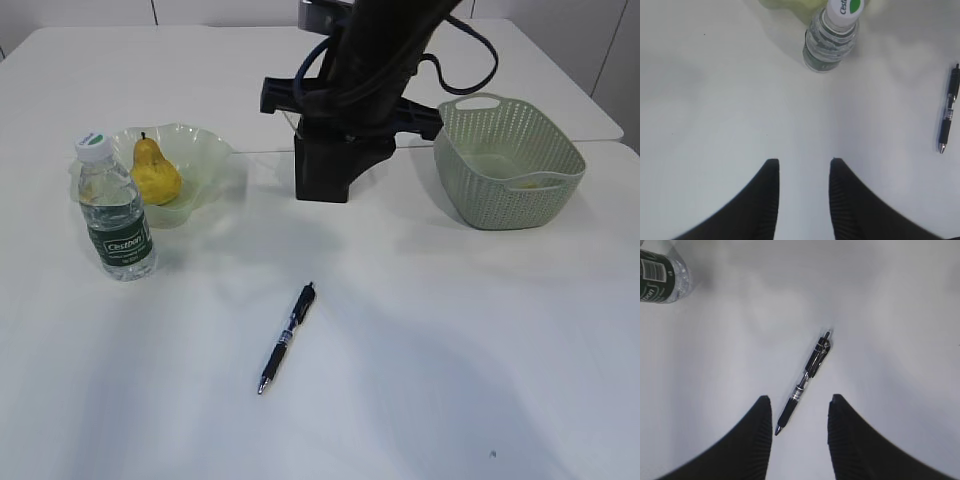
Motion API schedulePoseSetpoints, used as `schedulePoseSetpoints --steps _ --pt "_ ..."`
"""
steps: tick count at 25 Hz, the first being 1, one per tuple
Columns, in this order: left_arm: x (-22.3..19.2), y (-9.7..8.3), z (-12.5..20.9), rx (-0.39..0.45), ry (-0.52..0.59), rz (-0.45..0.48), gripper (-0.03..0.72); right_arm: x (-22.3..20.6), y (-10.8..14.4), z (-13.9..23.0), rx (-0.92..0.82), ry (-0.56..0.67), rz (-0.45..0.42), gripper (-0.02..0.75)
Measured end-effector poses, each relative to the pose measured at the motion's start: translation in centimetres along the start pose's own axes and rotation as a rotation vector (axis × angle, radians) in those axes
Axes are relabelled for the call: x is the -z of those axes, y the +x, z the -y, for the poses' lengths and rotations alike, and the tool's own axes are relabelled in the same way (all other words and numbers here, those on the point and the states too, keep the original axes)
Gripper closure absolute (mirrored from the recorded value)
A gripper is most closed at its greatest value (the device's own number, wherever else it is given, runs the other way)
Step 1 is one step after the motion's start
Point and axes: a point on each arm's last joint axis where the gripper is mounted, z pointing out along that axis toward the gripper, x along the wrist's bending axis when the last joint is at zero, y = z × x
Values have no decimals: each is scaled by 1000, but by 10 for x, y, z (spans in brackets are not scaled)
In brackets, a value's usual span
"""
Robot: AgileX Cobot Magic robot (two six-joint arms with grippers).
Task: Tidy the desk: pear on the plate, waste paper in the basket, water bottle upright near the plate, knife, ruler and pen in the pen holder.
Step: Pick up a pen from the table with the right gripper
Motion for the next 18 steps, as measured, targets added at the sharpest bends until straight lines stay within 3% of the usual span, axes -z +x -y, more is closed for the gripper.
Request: schedulePoseSetpoints --steps 5,12,18 --pt "0 0 0 -2 0 0 451 -5 22 14 -14 -44 110 422" --pt "0 0 0 -4 0 0 449 -11 24 15 -261 -63 128 422" --pt "0 0 0 -4 0 0 449 -54 28 19 -372 15 165 422"
